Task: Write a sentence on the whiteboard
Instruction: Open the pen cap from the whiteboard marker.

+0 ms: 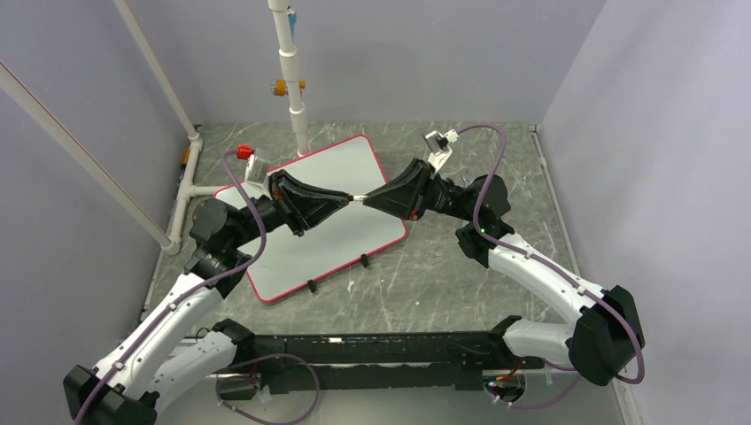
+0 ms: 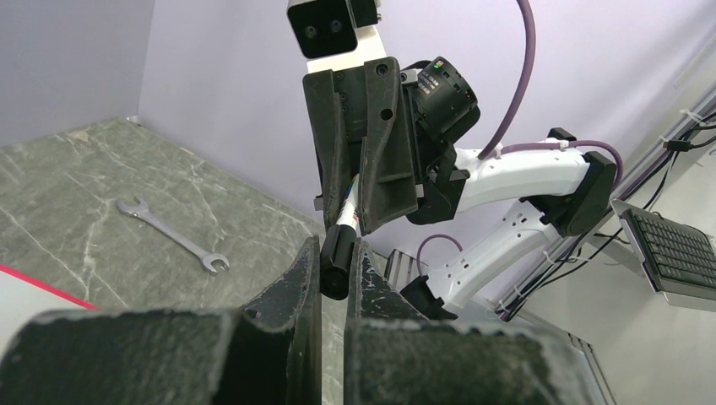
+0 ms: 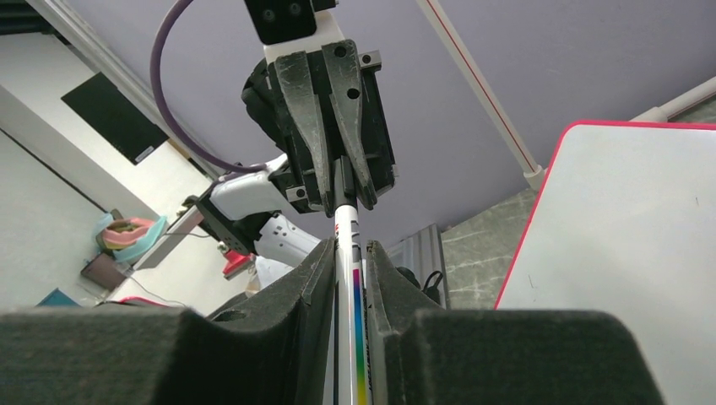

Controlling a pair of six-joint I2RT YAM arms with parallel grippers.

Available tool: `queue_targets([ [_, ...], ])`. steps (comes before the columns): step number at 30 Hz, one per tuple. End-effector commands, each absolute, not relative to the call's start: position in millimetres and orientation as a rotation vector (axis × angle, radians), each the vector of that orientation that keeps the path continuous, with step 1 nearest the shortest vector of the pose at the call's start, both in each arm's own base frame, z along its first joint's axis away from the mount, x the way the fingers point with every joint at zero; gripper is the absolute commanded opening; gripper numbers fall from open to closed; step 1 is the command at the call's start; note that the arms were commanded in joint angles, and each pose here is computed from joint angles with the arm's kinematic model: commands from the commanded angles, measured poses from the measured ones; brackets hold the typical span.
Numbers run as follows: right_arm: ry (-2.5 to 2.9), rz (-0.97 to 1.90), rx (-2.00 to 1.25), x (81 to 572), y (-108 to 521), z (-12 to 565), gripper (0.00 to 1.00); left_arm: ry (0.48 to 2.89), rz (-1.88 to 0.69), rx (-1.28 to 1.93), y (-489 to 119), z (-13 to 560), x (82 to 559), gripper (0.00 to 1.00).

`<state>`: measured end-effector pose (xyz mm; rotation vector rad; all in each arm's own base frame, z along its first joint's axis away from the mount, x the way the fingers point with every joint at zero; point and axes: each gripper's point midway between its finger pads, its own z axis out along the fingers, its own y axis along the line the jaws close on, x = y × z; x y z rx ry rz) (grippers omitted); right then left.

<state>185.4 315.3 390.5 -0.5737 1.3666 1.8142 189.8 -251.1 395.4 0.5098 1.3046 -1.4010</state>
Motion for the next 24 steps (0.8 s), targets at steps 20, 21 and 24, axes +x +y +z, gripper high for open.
queue_targets([
  [20, 1.171, 1.845, -0.643, 163.2, 314.2, 432.6, 0.0, 1.412, -1.373, 0.486, -255.2, 360.9, 201.8, 0.0],
  [21, 1.17, 1.843, -0.642, 163.1, 314.0, 431.6, 0.0, 1.415, -1.371, 0.479, -254.7, 361.0, 202.6, 0.0],
  [24, 1.163, 1.821, -0.637, 161.5, 310.9, 431.3, 0.0, 1.414, -1.356, 0.451, -251.5, 365.8, 203.9, 0.0],
])
